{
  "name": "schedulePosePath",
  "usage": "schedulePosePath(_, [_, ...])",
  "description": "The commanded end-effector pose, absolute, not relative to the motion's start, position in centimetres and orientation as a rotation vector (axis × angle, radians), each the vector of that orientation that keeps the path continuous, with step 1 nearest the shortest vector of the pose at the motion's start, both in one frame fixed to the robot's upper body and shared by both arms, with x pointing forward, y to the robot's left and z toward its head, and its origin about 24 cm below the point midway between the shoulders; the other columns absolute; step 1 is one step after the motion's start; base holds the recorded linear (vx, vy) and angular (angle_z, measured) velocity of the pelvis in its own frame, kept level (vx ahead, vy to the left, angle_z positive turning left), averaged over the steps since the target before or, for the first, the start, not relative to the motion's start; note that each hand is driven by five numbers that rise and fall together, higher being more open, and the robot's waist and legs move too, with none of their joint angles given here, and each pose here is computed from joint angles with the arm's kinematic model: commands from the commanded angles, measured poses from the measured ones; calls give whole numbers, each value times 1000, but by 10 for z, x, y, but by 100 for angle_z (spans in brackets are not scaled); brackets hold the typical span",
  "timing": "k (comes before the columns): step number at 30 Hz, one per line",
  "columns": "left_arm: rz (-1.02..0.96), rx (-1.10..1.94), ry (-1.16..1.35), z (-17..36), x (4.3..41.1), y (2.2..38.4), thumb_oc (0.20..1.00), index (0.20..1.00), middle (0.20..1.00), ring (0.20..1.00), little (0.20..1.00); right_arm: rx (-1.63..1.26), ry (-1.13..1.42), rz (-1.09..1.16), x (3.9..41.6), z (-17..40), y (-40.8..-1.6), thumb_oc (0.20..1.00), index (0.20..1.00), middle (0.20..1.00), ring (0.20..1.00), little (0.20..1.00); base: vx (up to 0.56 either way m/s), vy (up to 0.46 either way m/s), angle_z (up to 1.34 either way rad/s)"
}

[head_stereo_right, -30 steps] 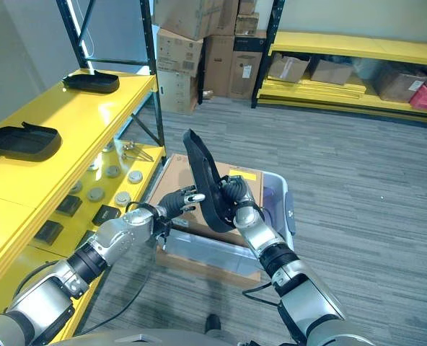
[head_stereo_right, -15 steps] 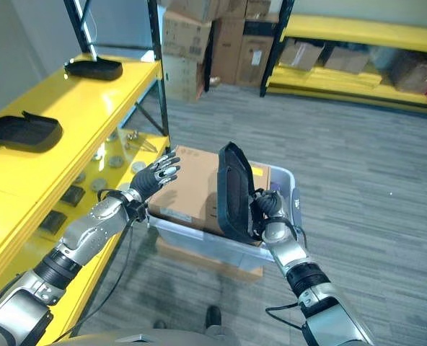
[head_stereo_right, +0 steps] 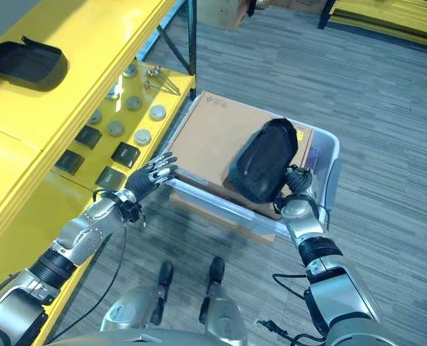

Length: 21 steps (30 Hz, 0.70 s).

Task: Move parts from the plastic box to the shelf.

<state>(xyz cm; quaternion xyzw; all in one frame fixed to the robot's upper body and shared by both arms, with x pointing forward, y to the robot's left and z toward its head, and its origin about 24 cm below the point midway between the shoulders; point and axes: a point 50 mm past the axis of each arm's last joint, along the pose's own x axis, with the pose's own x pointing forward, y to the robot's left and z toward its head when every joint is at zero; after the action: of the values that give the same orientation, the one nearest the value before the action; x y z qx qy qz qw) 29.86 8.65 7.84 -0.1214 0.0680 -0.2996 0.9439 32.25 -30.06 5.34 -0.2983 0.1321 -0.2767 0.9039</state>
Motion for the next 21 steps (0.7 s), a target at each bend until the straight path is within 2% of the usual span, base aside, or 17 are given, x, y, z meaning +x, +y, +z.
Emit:
schedulePosePath(1, [-699, -316, 46, 93, 293, 74, 1000, 1000, 1000, 1000, 1000, -663, 146, -669, 333, 91, -318, 200, 200, 200, 200, 200, -66, 16, 5])
schedulePosePath(13, [-705, -322, 4, 93, 295, 75, 1000, 1000, 1000, 1000, 1000, -673, 182, -745, 337, 102, -337, 200, 200, 200, 200, 200, -83, 8, 7])
schedulePosePath(14, [-703, -321, -1, 94, 295, 75, 1000, 1000, 1000, 1000, 1000, -663, 181, -750, 338, 103, -337, 307, 307, 307, 307, 307, -47, 22, 1])
schedulePosePath(16, [-700, -328, -7, 95, 296, 74, 1000, 1000, 1000, 1000, 1000, -649, 168, -761, 338, 104, -337, 1000, 1000, 1000, 1000, 1000, -22, 13, 0])
schedulePosePath(21, [-700, -338, -19, 97, 298, 74, 1000, 1000, 1000, 1000, 1000, -605, 137, -758, 344, 110, -331, 1000, 1000, 1000, 1000, 1000, -32, 19, 0])
